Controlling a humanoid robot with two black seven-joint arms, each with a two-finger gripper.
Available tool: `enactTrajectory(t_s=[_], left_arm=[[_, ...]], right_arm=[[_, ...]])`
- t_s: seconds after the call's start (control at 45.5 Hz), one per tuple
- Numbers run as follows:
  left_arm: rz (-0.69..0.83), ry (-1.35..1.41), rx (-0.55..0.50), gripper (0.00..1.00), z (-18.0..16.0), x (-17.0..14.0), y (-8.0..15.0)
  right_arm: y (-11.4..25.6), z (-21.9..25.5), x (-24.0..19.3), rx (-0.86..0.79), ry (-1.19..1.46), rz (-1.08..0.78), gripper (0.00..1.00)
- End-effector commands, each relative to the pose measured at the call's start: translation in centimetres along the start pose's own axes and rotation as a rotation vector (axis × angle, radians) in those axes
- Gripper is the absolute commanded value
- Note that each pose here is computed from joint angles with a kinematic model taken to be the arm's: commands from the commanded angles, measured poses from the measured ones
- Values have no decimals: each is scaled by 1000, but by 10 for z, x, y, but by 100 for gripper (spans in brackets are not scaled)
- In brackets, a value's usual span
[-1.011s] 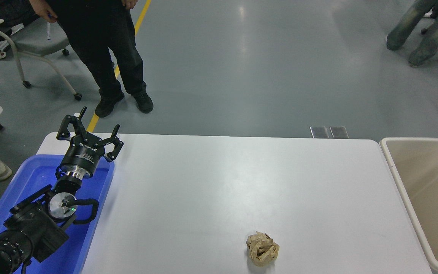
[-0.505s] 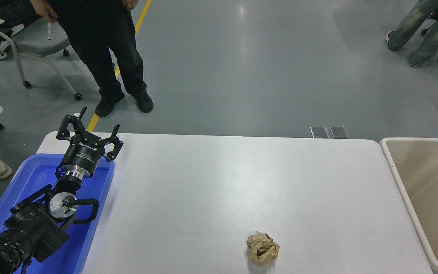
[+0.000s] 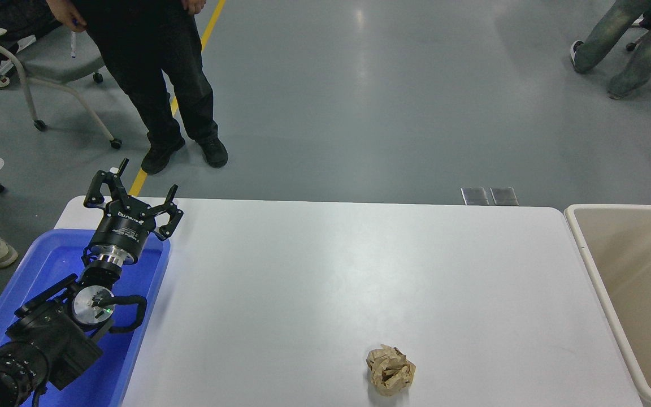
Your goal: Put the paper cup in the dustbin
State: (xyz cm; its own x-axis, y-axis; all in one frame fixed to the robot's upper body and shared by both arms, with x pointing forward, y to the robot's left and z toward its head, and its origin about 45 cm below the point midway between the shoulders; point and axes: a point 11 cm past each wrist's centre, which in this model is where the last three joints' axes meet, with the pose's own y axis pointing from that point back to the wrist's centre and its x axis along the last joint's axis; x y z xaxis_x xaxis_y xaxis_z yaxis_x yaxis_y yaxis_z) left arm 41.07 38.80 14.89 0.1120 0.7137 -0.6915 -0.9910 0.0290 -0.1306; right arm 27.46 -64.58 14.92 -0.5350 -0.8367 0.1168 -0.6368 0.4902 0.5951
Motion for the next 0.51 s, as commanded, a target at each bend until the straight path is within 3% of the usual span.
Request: enactTrajectory(t_s=[0.0,0.484], left_arm=[[0,0,-1,100,0,0,0],[-1,0,-1,100,0,0,0]], right_arm=[[-5,37,-7,-103,-92,49,0],[-12,69,-42,-159,-97,35,0]])
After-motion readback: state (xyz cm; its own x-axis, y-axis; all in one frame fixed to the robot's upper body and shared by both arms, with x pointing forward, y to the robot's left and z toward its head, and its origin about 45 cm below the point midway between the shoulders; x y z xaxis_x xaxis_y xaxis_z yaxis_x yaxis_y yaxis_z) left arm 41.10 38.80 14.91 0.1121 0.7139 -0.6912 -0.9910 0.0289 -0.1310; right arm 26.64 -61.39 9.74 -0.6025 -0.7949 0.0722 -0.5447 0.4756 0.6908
